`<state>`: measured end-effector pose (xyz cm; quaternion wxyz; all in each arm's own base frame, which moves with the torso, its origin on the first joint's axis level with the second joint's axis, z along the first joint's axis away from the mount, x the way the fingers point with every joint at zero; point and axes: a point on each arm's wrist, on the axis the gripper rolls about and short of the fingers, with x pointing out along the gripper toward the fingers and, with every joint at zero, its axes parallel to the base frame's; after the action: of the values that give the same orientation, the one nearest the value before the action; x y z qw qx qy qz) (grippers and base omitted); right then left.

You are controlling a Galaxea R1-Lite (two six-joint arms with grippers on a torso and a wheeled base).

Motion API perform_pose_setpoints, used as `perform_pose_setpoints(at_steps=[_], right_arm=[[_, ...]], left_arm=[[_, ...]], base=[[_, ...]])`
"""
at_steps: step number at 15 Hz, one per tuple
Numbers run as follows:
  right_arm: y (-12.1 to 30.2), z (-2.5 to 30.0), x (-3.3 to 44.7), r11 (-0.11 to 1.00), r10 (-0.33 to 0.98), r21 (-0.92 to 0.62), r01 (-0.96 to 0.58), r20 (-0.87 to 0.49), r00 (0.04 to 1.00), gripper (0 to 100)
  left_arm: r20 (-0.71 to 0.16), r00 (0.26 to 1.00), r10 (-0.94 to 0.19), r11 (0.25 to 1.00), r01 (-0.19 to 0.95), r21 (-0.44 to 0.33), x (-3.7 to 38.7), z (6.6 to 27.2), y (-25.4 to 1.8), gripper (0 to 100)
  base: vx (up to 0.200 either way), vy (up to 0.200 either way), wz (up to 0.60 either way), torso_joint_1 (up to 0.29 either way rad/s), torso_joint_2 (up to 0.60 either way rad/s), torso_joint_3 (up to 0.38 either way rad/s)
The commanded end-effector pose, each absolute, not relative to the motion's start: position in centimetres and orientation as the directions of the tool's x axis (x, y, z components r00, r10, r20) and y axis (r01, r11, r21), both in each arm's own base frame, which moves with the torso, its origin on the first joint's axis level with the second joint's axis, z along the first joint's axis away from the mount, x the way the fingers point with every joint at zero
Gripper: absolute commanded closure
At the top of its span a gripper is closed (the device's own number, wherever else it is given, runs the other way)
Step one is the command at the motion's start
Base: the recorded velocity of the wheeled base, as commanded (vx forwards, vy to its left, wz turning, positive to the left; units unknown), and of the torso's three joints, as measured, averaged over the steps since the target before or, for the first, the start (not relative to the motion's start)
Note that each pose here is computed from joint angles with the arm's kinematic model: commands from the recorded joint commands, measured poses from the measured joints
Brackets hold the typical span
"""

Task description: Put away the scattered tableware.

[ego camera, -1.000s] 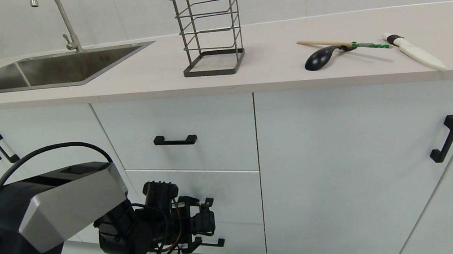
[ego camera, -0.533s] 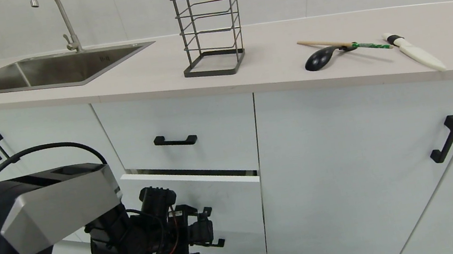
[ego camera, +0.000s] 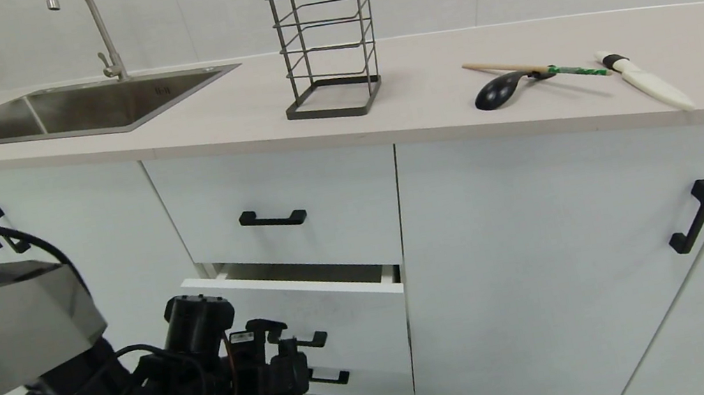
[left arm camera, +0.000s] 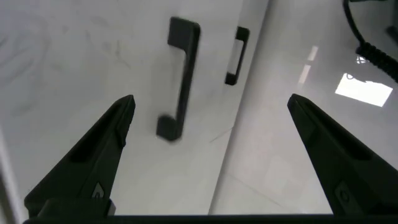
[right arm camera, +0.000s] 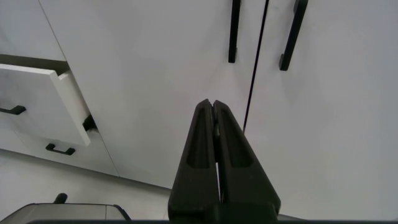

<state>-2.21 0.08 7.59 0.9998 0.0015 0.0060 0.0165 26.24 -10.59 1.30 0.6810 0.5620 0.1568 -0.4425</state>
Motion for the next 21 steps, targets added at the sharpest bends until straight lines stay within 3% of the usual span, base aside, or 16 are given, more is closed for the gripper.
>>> perform_pose_setpoints(at_steps=[1,4,6,9,15,19,21], right_arm=[[0.1,7.6,-2.2,0.999,0.034,0.004,-0.034,-0.014,0.999,100],[0.1,7.6,-2.2,0.999,0.034,0.004,-0.034,-0.014,0.999,100],[0.1,7.6,-2.2,0.999,0.034,0.004,-0.034,-0.014,0.999,100],[0.1,7.6,-2.2,0.999,0.034,0.004,-0.034,-0.014,0.999,100],[0.1,7.6,-2.2,0.999,0.034,0.004,-0.034,-0.014,0.999,100],[0.1,7.6,-2.2,0.999,0.034,0.004,-0.034,-0.014,0.999,100],[0.1,7.6,-2.2,0.999,0.034,0.004,-0.034,-0.014,0.999,100]], left_arm=[[-0.653,0.595,-0.469,-0.029,0.728,0.685,22.2,4.8,-10.0,0],[-0.582,0.643,-0.498,0.040,0.687,0.726,23.8,6.5,-10.9,0],[-0.561,0.656,-0.505,0.048,0.670,0.741,26.2,6.3,-12.1,0],[-0.556,0.663,-0.502,0.054,0.666,0.744,29.1,5.2,-13.1,0],[-0.613,0.636,-0.470,0.054,0.713,0.699,32.3,0.6,-13.6,0],[-0.640,0.598,-0.482,0.018,0.738,0.675,30.7,-0.3,-14.2,0],[-0.652,0.567,-0.504,-0.014,0.749,0.662,26.9,1.2,-14.0,0]], base=[[0.000,0.000,0.00,0.000,0.00,0.000],[0.000,0.000,0.00,0.000,0.00,0.000],[0.000,0.000,0.00,0.000,0.00,0.000],[0.000,0.000,0.00,0.000,0.00,0.000],[0.000,0.000,0.00,0.000,0.00,0.000],[0.000,0.000,0.00,0.000,0.00,0.000],[0.000,0.000,0.00,0.000,0.00,0.000]])
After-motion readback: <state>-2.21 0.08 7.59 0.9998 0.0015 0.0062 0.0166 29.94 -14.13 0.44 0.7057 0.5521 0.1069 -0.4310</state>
